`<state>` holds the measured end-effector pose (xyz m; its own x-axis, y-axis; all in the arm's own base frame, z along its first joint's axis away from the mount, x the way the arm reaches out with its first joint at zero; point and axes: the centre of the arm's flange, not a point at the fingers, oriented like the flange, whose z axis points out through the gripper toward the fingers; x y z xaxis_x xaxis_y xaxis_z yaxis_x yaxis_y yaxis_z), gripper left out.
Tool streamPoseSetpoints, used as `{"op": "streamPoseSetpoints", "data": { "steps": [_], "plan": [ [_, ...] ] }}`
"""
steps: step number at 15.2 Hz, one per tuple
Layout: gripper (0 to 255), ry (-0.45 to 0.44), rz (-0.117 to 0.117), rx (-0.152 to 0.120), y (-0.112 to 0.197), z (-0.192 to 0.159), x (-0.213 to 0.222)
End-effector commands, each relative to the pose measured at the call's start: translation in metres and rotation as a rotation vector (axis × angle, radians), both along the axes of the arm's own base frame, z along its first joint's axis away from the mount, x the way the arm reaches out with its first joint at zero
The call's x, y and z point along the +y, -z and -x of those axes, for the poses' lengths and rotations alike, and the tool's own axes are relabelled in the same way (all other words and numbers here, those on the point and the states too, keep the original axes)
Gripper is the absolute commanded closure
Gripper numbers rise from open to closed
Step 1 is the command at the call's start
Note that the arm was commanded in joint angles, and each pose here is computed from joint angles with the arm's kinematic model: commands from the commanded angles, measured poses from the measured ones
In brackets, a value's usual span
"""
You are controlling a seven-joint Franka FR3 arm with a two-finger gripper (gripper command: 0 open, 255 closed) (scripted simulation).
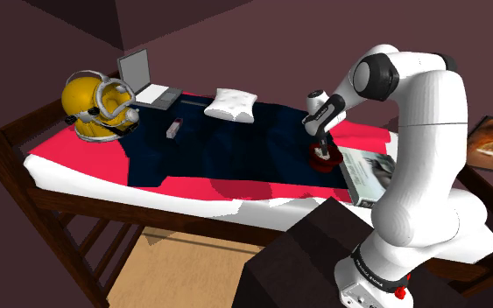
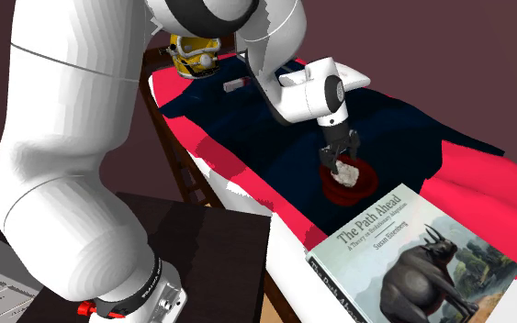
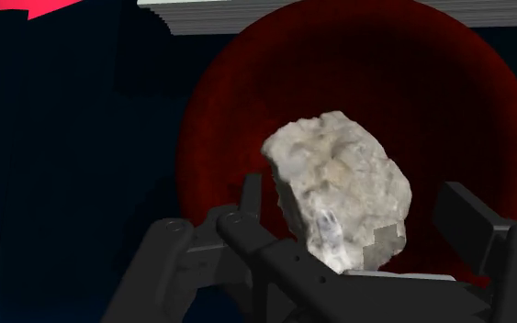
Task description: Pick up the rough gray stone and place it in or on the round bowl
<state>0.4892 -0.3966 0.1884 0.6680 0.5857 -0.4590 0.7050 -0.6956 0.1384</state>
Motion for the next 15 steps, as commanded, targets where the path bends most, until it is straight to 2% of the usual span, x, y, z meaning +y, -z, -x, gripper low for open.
{"op": "streamPoseSetpoints", "data": {
  "steps": [1, 4, 8, 15],
  "plan": [
    [0, 0.0, 0.0, 0.0, 0.0, 0.0, 0.0],
    [0, 0.0, 0.0, 0.0, 0.0, 0.0, 0.0],
    [0, 0.0, 0.0, 0.0, -0.044, -0.012, 0.021],
    [0, 0.0, 0.0, 0.0, -0.044, -0.012, 0.021]
  ]
}}
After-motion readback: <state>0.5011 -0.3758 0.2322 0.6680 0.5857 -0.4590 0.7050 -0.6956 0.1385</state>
